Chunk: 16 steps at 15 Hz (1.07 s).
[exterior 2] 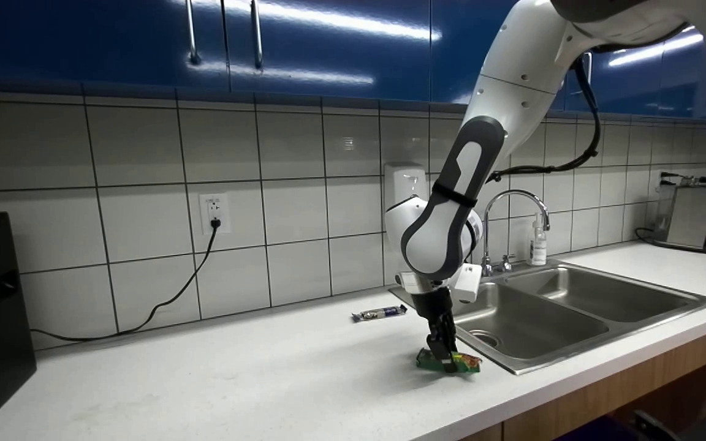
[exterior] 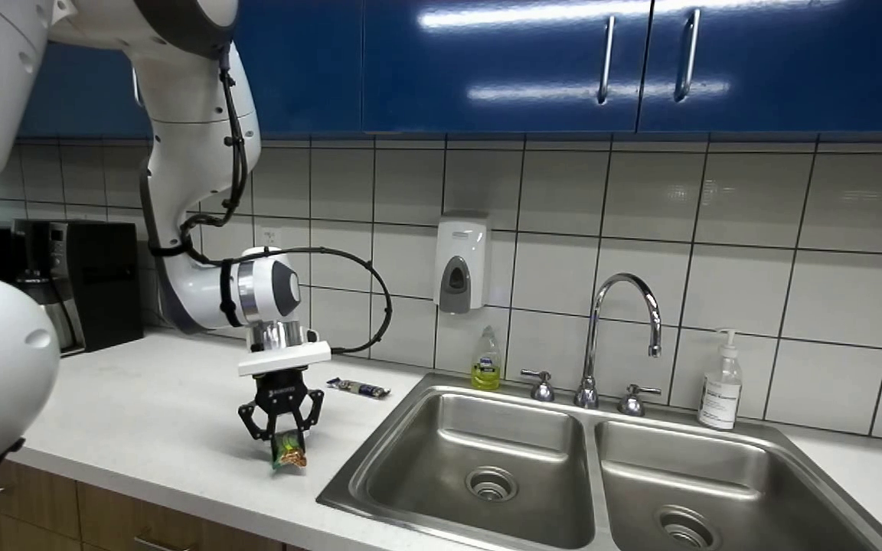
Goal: Remove the green packet from the sink on the left and put it on the counter.
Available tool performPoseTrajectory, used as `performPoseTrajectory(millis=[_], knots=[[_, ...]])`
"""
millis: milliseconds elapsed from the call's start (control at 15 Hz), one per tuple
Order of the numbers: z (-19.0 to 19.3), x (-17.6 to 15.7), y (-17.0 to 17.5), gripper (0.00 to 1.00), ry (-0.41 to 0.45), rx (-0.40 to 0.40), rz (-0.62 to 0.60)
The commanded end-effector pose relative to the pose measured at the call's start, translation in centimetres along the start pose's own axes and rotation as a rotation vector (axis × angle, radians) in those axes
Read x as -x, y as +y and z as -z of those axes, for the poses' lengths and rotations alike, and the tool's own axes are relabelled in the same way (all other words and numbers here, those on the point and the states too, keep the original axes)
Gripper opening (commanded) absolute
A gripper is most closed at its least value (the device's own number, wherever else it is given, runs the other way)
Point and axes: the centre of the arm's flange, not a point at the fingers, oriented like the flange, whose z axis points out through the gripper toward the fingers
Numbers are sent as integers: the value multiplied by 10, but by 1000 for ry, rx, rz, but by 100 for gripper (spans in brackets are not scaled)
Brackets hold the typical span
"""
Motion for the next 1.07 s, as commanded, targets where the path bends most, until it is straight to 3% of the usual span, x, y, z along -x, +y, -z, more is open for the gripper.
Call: performPoseTrajectory(millis=[0,67,133,467,533,1000], knots=[[0,-7,-3,16,-9,9,-13],[0,-7,-3,16,-10,10,-12],[0,-6,-3,58,-12,11,-14],[11,-2,-2,96,-5,15,-45],[16,-1,-2,100,1,16,-56],[54,16,7,100,57,26,-141]])
